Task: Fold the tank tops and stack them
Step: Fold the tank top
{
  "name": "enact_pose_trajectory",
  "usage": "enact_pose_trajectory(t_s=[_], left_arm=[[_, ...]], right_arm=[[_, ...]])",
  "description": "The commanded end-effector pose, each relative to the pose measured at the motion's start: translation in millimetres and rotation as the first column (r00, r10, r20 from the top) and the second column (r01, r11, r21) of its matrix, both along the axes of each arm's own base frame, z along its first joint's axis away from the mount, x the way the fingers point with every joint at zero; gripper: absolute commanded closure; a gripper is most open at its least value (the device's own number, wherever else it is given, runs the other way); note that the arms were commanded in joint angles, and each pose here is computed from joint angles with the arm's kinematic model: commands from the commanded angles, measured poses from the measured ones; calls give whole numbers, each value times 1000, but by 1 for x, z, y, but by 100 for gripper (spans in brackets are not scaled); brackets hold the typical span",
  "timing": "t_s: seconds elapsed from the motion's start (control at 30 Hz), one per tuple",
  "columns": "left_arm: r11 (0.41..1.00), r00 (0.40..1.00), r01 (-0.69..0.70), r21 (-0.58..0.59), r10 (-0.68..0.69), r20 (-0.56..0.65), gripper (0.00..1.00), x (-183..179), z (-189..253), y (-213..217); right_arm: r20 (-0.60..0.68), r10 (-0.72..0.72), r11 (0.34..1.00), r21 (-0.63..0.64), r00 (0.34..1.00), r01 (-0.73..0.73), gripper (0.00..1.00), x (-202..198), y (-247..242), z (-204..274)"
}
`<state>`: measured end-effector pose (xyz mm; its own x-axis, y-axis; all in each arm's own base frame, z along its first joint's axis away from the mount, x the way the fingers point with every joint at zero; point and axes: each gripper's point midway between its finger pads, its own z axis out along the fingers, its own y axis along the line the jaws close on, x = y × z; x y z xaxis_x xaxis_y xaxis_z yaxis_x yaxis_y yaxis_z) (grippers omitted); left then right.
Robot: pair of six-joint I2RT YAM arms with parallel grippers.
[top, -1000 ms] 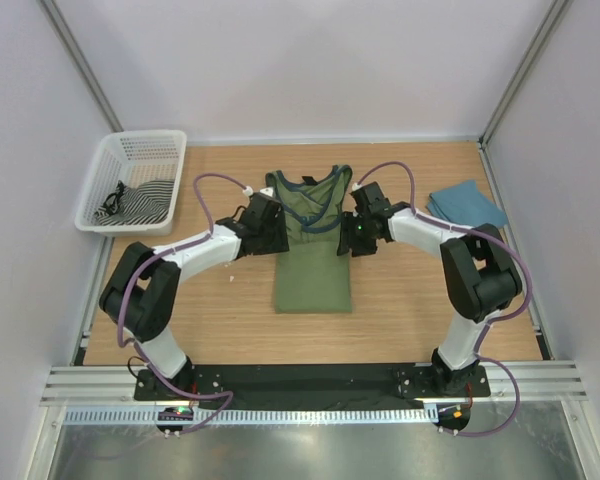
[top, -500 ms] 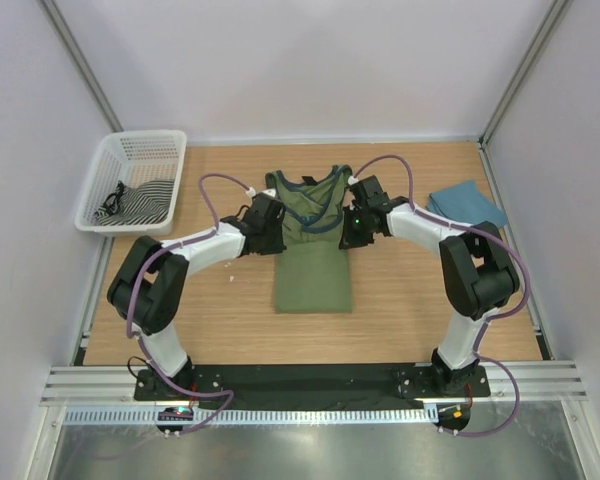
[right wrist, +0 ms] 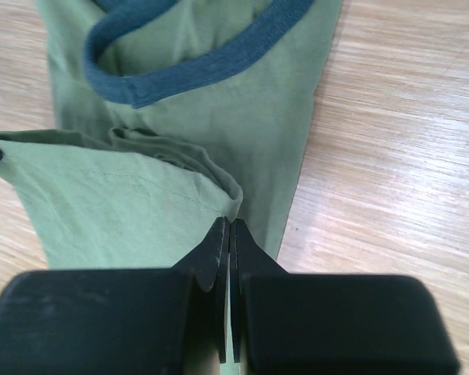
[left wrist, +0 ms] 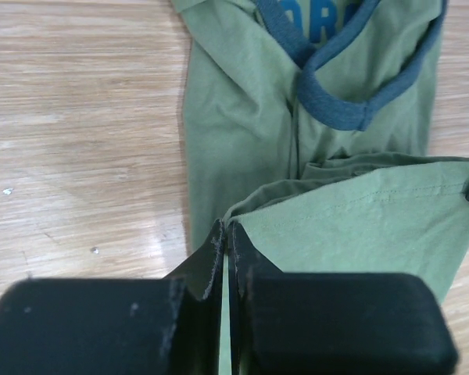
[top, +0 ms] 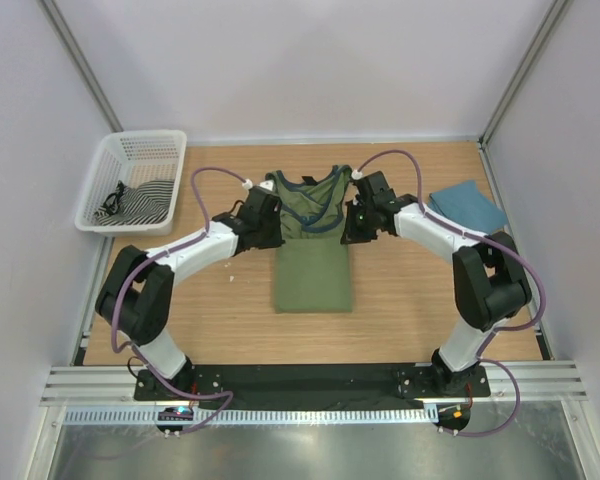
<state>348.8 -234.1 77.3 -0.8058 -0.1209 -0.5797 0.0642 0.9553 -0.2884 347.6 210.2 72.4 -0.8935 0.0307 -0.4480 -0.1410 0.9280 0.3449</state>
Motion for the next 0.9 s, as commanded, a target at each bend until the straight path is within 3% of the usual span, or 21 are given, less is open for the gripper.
enact_pose_trajectory(t_s=[0.0, 0.5, 0.8, 0.87], left_arm=[[999, 997, 0, -40, 3, 83, 100, 10, 42, -2], [999, 982, -53, -10, 54, 182, 100, 39, 88, 6], [997, 993, -74, 18, 72, 98, 100, 81, 42, -2], [997, 996, -71, 42, 69, 56, 99, 84, 22, -4]], right_arm=[[102, -10, 1000, 28, 995, 7, 99, 12, 0, 41], [174, -49, 999, 29, 984, 44, 99, 44, -6, 79], [88, -99, 995, 22, 991, 97, 98, 79, -7, 34], [78, -99, 995, 29, 992, 97, 89, 82, -4, 26]])
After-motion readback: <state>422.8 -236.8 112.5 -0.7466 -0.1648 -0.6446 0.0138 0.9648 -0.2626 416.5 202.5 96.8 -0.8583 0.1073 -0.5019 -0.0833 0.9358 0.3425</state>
